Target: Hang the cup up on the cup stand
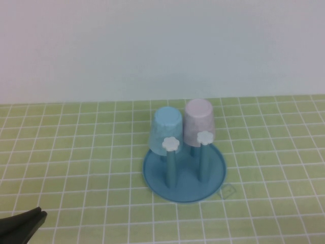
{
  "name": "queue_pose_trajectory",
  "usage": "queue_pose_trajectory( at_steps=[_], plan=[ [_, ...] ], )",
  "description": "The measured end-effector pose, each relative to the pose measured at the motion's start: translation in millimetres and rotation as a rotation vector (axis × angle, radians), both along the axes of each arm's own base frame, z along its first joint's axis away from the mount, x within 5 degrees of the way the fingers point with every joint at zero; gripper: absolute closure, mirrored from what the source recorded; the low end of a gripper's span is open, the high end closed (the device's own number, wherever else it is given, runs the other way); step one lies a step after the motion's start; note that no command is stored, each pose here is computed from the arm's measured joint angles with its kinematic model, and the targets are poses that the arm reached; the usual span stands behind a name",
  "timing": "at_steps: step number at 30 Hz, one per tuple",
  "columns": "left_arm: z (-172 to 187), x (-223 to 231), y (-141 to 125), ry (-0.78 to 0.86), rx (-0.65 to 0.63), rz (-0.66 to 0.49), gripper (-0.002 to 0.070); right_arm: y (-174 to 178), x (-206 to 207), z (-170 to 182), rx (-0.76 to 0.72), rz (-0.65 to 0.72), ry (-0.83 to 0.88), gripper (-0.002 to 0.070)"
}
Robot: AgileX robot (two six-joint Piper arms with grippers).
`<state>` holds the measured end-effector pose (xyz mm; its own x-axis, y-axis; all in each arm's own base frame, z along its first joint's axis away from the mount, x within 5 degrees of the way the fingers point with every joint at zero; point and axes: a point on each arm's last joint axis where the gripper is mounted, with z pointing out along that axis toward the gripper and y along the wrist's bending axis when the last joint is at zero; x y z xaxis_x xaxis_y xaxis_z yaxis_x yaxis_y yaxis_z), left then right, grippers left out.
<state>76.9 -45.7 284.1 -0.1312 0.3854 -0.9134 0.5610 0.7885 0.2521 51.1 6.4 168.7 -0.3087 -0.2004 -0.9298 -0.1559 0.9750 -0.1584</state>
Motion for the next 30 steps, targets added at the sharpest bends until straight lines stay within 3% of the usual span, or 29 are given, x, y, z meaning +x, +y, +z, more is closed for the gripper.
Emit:
queue_pose_trajectory(
  at_steps=[9,23,26,30],
  plan=[
    [-8.6,1.1,1.1,0.026,-0.015,0.027,0.0675,0.0,0.0,0.0,0.0,0.0,0.0,0.0678],
    [21.1,-8.8,28.5,-0.306,-0.506,0.305,0.0675,0.0,0.0,0.0,0.0,0.0,0.0,0.0678],
    [7.7,-17.9,35.2,-0.347,-0.534,0.368,0.0675,0.0,0.0,0.0,0.0,0.0,0.0,0.0678],
    [-31.9,-24.8,40.3,-0.271,-0.619,0.461,0.0675,0.0,-0.1,-0.2,0.0,0.0,0.002,0.0678]
  ],
)
